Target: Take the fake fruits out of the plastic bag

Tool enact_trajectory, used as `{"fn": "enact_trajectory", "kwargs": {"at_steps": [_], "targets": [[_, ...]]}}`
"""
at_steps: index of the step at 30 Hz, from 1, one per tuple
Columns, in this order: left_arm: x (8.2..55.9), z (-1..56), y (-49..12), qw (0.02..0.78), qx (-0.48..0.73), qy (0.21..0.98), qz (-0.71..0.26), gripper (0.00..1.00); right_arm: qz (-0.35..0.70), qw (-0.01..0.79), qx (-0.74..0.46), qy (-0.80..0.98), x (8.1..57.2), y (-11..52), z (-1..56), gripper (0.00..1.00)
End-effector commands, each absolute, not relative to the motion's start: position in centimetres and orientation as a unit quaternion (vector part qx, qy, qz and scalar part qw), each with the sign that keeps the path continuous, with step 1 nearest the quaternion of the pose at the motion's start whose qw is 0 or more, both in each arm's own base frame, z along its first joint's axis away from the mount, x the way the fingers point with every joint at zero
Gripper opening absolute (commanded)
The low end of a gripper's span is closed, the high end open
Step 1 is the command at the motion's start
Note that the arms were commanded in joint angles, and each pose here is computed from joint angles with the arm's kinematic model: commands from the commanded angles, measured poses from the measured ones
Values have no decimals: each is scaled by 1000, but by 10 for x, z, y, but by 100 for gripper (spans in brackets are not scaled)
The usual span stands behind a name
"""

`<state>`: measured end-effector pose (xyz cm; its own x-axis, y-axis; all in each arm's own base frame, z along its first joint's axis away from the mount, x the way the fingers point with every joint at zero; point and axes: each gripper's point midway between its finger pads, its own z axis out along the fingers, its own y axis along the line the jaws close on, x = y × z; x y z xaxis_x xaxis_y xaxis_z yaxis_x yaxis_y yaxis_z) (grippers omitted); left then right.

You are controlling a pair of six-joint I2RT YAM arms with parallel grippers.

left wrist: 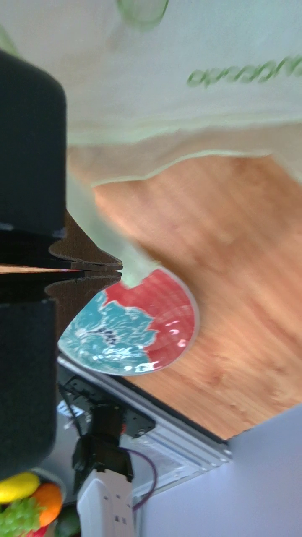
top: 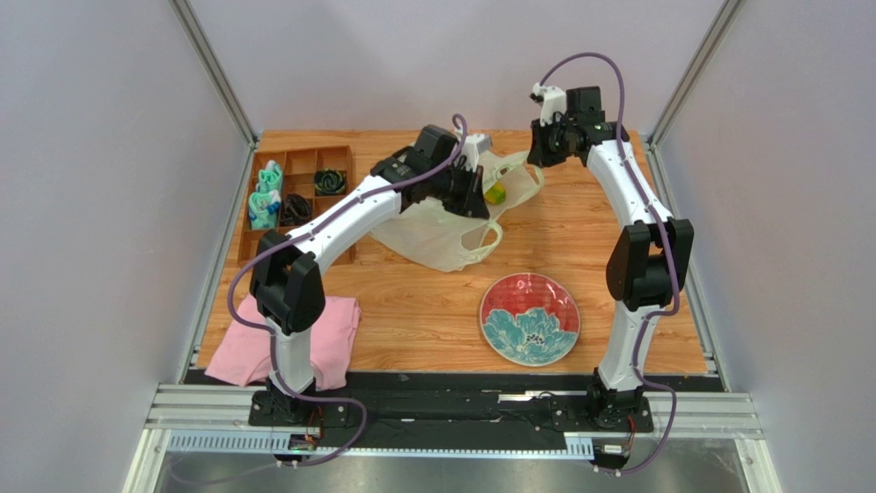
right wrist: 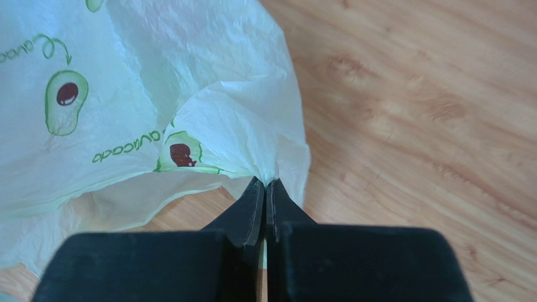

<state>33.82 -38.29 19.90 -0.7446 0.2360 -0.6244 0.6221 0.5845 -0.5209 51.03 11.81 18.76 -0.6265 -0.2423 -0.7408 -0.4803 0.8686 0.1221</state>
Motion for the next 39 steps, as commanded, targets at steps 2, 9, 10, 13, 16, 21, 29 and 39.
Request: {"fn": "enact_trajectory", "kwargs": {"at_steps": [2,9,10,13,16,21,29,39], "targets": [[413,345,-339,468,271,767,-345,0,132,483,-144,853,555,95,261,0],[388,403,-320,509,322,716,-353,0,136,474,-104,863,521,64,269,0],[375,379,-324,474,318,735,-366,1,142,478,-106,860,508,66,277,0],[313,342,-345,400,348,739,-416,45,177,447,-96,872,484,76,255,0],[265,290,-360,329,371,758,-424,63,182,430,-87,880,477,77,237,0],[222,252,-377,273,384,770,-431,66,174,418,-84,887,469,74,226,0],[217,209,-414,212,314,811,-446,99,188,414,-81,887,463,79,227,0],[285,152,-445,247,187,907,-285,99,206,422,-67,880,459,84,238,0]]}}
